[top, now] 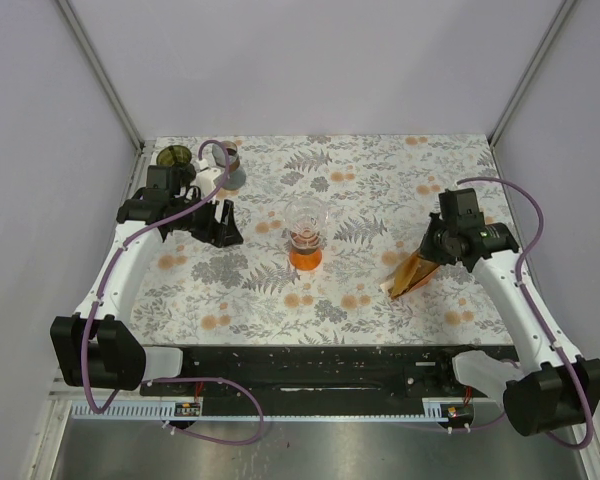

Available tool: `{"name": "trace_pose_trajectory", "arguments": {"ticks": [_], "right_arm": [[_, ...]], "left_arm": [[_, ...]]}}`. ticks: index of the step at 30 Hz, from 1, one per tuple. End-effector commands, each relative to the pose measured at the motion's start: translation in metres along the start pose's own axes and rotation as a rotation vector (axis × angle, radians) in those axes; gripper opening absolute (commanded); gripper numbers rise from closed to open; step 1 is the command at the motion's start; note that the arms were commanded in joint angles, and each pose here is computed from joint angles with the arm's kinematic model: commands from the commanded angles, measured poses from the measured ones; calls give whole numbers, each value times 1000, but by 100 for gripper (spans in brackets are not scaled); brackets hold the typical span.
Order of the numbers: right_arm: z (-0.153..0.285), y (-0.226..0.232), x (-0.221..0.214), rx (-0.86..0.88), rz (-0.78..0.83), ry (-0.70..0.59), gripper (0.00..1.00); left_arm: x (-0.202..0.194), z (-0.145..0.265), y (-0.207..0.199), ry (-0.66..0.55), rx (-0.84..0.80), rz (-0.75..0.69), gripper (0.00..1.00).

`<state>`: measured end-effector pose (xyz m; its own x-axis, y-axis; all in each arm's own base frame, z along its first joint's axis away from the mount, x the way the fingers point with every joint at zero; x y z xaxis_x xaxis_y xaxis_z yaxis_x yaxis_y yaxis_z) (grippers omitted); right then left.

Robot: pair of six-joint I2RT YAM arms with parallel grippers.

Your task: Place the coffee filter in the dripper

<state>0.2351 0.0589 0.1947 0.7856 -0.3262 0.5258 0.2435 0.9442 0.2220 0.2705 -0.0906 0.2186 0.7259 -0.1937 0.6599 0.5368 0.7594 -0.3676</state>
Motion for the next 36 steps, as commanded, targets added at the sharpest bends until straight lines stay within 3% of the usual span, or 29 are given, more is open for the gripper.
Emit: {"name": "trace_pose_trajectory", "arguments": {"ticks": [1,9,15,21,27,36], "right_arm": [[38,19,10,128,17,-23,0],[65,45,25,254,41,-56,0],[91,73,45,320,80,-126,0],[102,101,57,356,125,-160,0],[111,128,70,443,116,-214,0],[123,139,76,525,65,-277,0]], "left_arm": [[17,13,-7,-63,-8,-75,76],[46,40,-24,-136,-10,-144,76],[82,65,-67,-229,-66,-264,77],[104,54,-150,-247,-120,-455,79],[129,31,-218,-334,-89,-585,88],[123,-28,-267,-360,8,-700,96]]}}
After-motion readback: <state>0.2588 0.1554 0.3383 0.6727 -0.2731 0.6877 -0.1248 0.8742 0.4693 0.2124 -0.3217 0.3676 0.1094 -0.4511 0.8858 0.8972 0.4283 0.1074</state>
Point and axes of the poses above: each gripper's point midway between its finger pads, its own z axis back along the fingers, its own y axis along the line the jaws close on, x = y × z, the point moved 4 cm from there along z, back along the fingers, and after that the axes turned 2 degrees about z, right-handed, at the moved point
